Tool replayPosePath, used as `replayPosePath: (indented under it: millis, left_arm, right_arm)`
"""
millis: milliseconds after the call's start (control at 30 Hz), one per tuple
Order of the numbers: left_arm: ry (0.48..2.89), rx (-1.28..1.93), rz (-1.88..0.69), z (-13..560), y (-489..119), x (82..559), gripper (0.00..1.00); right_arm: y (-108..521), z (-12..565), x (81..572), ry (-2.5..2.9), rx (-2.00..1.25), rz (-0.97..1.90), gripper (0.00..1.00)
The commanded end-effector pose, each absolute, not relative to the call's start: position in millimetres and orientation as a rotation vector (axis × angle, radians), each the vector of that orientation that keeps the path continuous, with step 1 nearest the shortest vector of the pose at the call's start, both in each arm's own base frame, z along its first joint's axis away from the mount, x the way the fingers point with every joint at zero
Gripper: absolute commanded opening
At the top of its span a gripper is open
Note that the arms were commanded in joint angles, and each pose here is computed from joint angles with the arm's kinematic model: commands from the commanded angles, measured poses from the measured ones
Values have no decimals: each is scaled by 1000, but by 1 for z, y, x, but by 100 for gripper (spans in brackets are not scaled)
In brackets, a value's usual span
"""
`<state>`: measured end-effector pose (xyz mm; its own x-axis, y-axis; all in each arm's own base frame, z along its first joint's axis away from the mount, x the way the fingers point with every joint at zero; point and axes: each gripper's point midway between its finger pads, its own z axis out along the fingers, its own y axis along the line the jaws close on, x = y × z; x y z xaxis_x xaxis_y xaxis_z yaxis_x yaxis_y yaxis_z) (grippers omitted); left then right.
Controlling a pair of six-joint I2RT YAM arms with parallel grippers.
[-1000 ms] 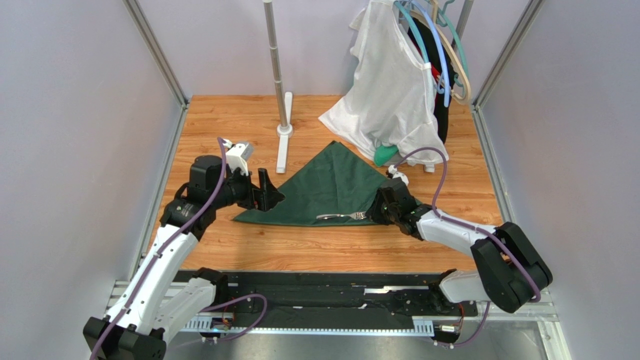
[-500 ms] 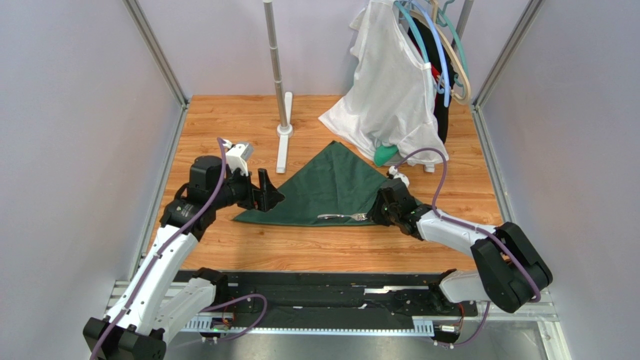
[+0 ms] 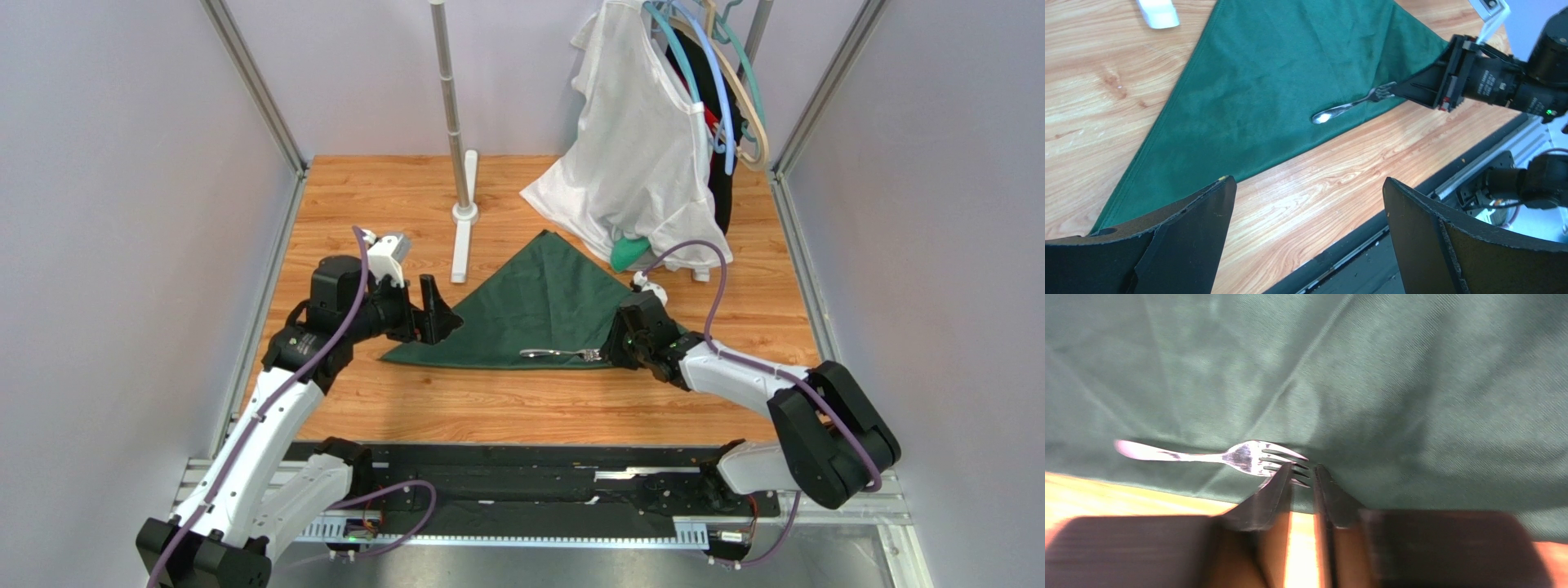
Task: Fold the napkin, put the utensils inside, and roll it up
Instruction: Place the utensil onto the napkin, then fold the napkin
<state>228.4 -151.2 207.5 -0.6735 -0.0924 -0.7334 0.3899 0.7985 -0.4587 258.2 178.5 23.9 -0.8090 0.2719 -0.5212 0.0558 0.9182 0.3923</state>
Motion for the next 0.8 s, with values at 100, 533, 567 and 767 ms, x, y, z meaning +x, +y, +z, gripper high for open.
replayPosePath:
  millis: [100,533,567,767]
  left_arm:
    - [2260,2,-649,186,-129,235,99]
    - [2225,-537,-517,130,-87,219,96]
    - [2225,-608,-480,122,-80,215,95]
    - [2176,-856,-420,91,-60,204,85]
  right_arm:
    - [166,36,261,2469,188,395,39]
    - [163,84,269,2381,25,372,47]
    - [166,86,271,2371,17,385,47]
    - [190,96,282,2332,-47,509,47]
